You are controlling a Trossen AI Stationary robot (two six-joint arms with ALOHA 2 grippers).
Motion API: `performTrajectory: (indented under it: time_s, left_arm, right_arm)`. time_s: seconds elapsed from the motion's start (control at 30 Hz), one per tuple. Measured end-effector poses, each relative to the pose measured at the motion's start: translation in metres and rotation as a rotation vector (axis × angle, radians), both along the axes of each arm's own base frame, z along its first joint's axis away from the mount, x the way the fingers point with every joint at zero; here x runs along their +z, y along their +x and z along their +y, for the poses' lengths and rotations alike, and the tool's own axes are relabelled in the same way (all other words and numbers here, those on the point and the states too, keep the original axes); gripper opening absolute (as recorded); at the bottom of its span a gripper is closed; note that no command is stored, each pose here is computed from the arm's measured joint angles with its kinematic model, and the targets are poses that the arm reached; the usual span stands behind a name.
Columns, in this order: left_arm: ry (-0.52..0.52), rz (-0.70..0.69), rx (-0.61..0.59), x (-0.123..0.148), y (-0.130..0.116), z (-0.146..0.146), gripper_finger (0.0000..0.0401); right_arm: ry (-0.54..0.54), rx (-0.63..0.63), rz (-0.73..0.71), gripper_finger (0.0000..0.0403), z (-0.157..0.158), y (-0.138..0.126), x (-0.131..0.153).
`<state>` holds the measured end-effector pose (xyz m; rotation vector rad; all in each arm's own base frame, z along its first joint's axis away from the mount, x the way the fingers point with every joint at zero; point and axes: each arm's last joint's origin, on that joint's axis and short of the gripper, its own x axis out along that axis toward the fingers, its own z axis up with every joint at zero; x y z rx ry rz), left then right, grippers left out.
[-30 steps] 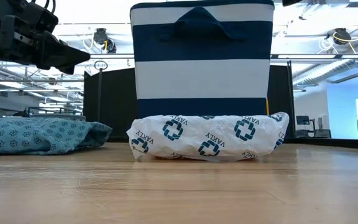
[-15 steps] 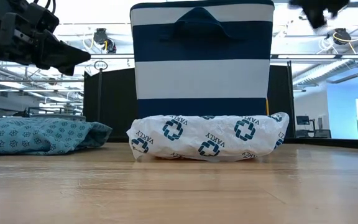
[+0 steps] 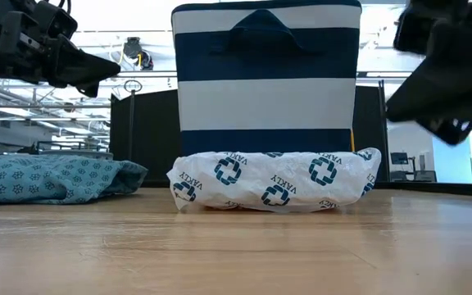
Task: Pick & place medical supplies in basket/bin
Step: Put the mailer bag into the blue bin
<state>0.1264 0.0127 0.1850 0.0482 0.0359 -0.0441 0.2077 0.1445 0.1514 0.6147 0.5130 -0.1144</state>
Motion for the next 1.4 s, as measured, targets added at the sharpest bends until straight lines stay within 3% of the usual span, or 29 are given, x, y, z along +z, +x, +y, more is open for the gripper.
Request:
performTrajectory:
  time_s: [0.2,0.4,0.5,0.7,1.23,1.4]
  left_arm:
    - [0.016,0.001,-0.001,0.000,0.000,0.000,0.0037]
    - [0.017,0.001,-0.001,0.000,0.000,0.000,0.0037]
    - [0.018,0.001,-0.001,0.000,0.000,0.000,0.0037]
    - [0.019,0.001,-0.001,0.000,0.000,0.000,0.0037]
    - [0.020,0.002,0.001,0.000,0.000,0.000,0.0037]
    - [0.020,0.004,0.001,0.000,0.000,0.000,0.0037]
  right_arm:
    - [0.058,-0.083,-0.002,0.0101,-0.015,-0.001,-0.010]
    - [0.233,-0.282,0.031,0.0146,-0.038,-0.003,-0.023]
    - [0.292,-0.293,0.066,0.0163,-0.046,-0.004,-0.028]
    - [0.330,-0.290,-0.044,0.0189,-0.052,0.004,-0.021]
    - [0.337,-0.238,0.059,0.0188,-0.061,0.023,-0.033]
    - [0.329,-0.235,0.063,0.0138,-0.060,0.023,-0.033]
